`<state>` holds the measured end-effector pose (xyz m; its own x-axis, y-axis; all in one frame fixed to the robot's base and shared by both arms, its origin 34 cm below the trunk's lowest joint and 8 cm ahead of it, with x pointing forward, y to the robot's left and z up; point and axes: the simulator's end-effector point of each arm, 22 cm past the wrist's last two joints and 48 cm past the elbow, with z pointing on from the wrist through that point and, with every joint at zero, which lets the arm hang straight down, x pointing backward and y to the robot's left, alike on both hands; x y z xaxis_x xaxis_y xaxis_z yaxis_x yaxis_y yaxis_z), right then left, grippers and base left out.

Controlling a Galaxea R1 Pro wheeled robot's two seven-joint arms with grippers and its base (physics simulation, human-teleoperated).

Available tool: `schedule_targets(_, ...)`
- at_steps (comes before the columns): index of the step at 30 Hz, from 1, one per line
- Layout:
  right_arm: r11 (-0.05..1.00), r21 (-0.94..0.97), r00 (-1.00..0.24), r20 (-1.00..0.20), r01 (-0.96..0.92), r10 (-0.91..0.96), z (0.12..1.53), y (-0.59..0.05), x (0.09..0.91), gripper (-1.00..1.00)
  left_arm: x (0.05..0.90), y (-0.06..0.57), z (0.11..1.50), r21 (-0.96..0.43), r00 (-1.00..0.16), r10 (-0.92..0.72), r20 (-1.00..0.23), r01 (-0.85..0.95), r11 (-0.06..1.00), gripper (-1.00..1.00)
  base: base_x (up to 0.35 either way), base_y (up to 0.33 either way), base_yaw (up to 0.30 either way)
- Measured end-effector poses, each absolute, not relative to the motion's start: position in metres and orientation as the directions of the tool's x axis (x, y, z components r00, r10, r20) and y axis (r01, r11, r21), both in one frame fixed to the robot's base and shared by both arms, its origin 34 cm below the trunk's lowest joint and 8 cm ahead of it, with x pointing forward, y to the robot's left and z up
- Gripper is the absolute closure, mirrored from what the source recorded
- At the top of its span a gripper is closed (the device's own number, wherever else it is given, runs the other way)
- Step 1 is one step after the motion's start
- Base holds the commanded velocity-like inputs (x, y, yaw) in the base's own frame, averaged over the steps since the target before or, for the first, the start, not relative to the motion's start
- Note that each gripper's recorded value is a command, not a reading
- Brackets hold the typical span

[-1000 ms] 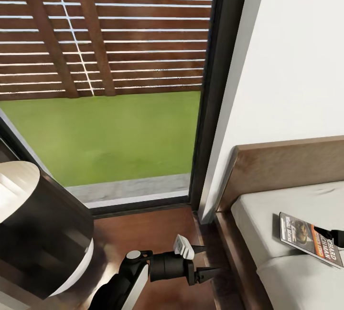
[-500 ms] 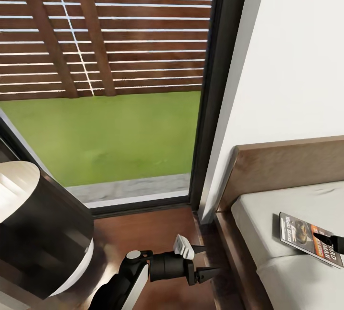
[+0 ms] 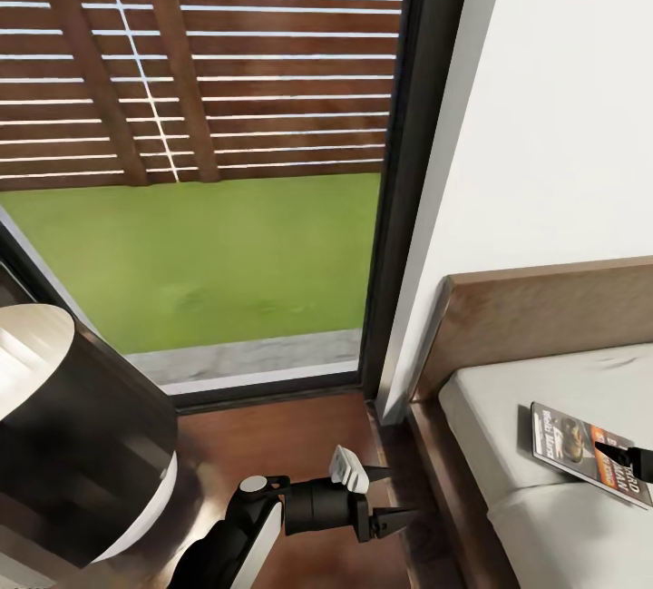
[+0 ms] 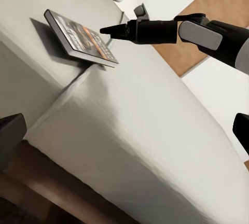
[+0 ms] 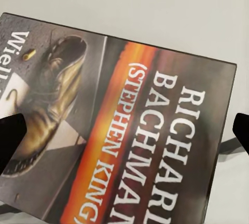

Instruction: In the bedroom, move the book from the bed onto either nightstand, and place the two sandals side by side next to the bed.

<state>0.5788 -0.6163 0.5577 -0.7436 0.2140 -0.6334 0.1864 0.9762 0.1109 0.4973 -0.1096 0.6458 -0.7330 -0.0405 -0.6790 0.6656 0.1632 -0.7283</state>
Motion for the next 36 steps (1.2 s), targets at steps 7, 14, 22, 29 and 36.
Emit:
schedule_targets(7, 0.976, 0.111, -0.743, -0.634, 0.186, 0.214, 0.558, -0.616, 0.579, -1.00, 0.497, -0.110, 0.646, -0.729, -0.733, -0.040, -0.679, 0.665, 0.163, -1.00, 0.000, 0.000, 0.000)
schedule_targets(14, 0.977, 0.111, -0.744, -0.634, 0.185, 0.213, 0.552, -0.616, 0.578, -1.00, 0.496, -0.110, 0.639, -0.729, -0.733, -0.040, -0.679, 0.665, 0.163, -1.00, 0.000, 0.000, 0.000)
schedule_targets(22, 0.977, 0.111, -0.744, -0.634, 0.185, 0.212, 0.552, -0.616, 0.578, -1.00, 0.496, -0.110, 0.639, -0.729, -0.734, -0.040, -0.678, 0.665, 0.163, -1.00, 0.000, 0.000, 0.000)
schedule_targets(29, 0.977, 0.110, -0.744, -0.634, 0.185, 0.212, 0.552, -0.616, 0.578, -1.00, 0.496, -0.110, 0.640, -0.728, -0.733, -0.040, -0.679, 0.665, 0.163, -1.00, 0.000, 0.000, 0.000)
schedule_targets(36, 0.977, 0.111, -0.744, -0.634, 0.184, 0.212, 0.544, -0.616, 0.577, -1.00, 0.495, -0.110, 0.631, -0.728, -0.733, -0.041, -0.679, 0.665, 0.163, -1.00, 0.000, 0.000, 0.000)
